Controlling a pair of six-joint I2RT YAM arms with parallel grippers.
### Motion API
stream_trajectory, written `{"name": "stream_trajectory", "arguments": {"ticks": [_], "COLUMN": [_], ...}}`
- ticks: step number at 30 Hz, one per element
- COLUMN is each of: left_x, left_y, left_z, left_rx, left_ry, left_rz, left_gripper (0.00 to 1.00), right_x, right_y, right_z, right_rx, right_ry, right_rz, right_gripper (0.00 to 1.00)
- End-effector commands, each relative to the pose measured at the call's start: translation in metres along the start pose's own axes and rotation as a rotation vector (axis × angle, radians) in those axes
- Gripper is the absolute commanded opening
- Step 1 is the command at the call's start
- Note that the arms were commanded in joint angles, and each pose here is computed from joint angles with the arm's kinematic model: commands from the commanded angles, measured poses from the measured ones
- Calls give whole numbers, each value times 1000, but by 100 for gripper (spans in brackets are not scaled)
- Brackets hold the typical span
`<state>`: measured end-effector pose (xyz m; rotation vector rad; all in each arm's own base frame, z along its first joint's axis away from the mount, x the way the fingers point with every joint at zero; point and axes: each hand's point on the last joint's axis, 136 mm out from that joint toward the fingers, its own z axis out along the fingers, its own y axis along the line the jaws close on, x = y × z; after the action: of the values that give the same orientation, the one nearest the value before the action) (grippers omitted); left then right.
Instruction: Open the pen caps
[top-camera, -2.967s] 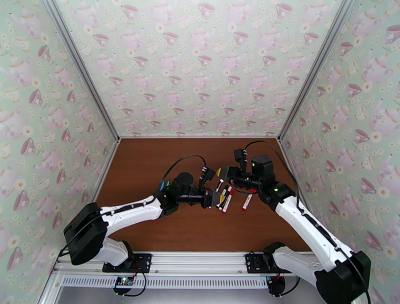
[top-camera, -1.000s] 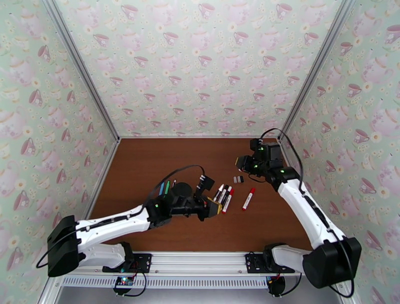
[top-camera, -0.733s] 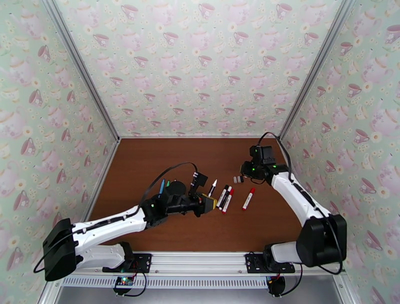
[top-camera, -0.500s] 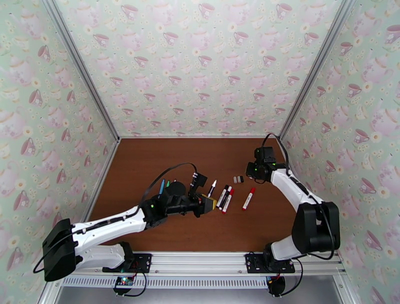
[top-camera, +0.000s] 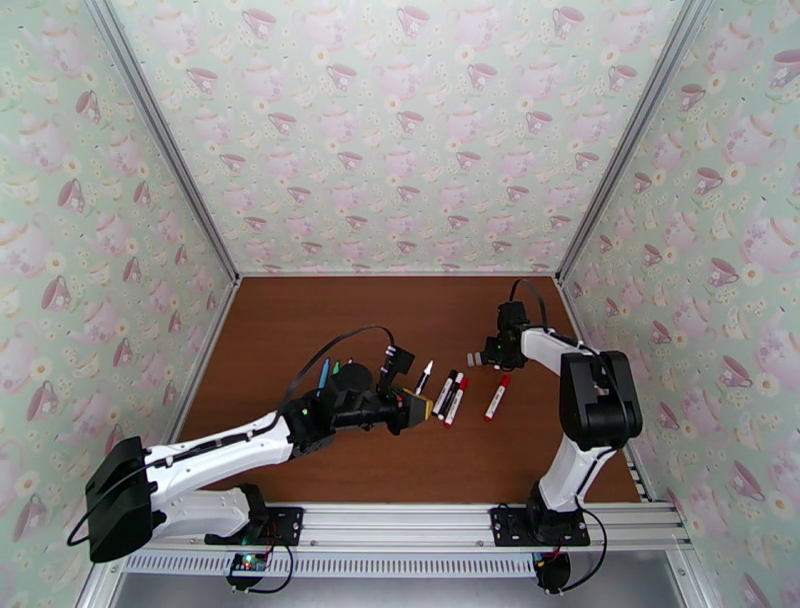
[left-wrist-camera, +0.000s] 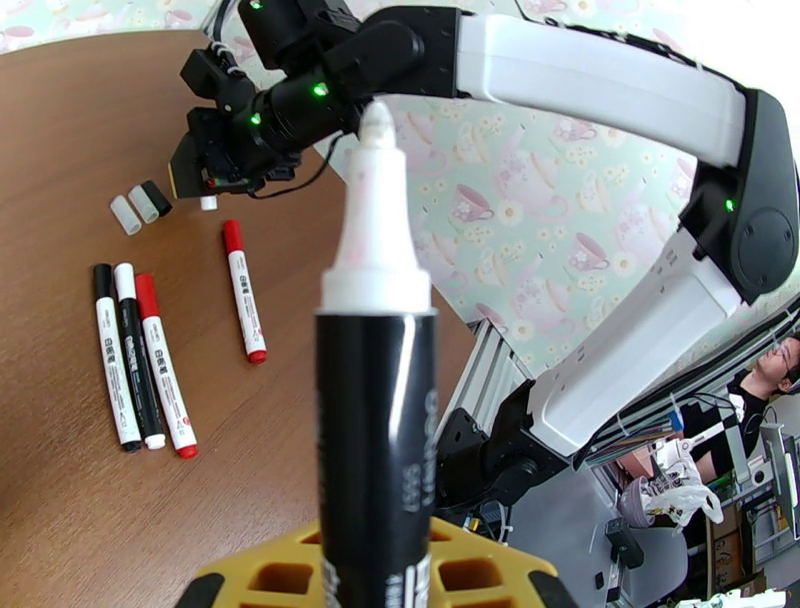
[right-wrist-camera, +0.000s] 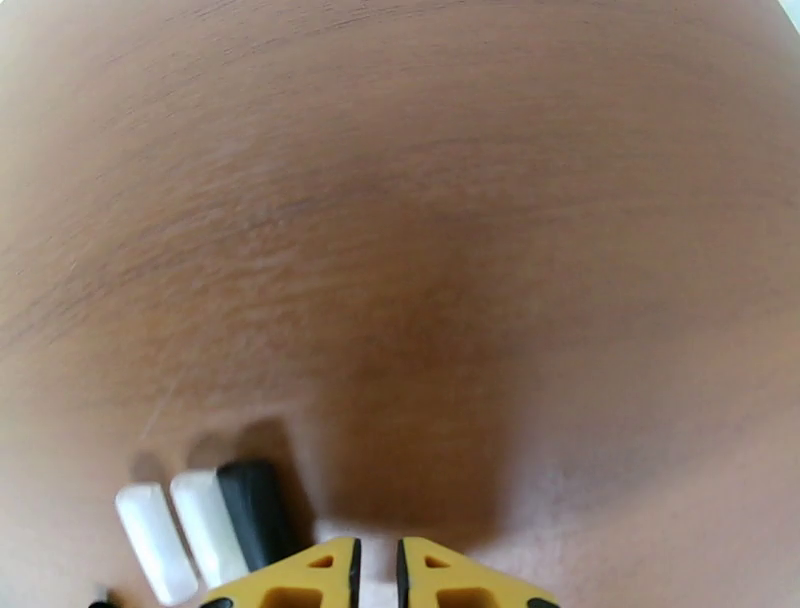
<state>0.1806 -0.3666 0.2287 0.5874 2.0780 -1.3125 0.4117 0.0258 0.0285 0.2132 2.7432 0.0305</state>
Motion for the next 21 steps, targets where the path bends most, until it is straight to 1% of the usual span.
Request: {"name": "stream_trajectory", "arguments": {"ticks": [1,10,21], "left_x": [-1,3,9], "left_y": [3,7,11], "left_z": [4,9,16], "left_rx": [-6,-14,-4], "left_ry": [7,24,37], "left_rz": [-8,-19,-42], "left_gripper": [6,6,6], "right_x": [-15,-17,-18], "right_y": [-4,-1,-1], "right_z": [0,10,10], "right_rx": [19,14,19], "right_ry": [-24,7,9], "right_rz": [-12,-30,-28], "right_gripper": [13,18,32]}}
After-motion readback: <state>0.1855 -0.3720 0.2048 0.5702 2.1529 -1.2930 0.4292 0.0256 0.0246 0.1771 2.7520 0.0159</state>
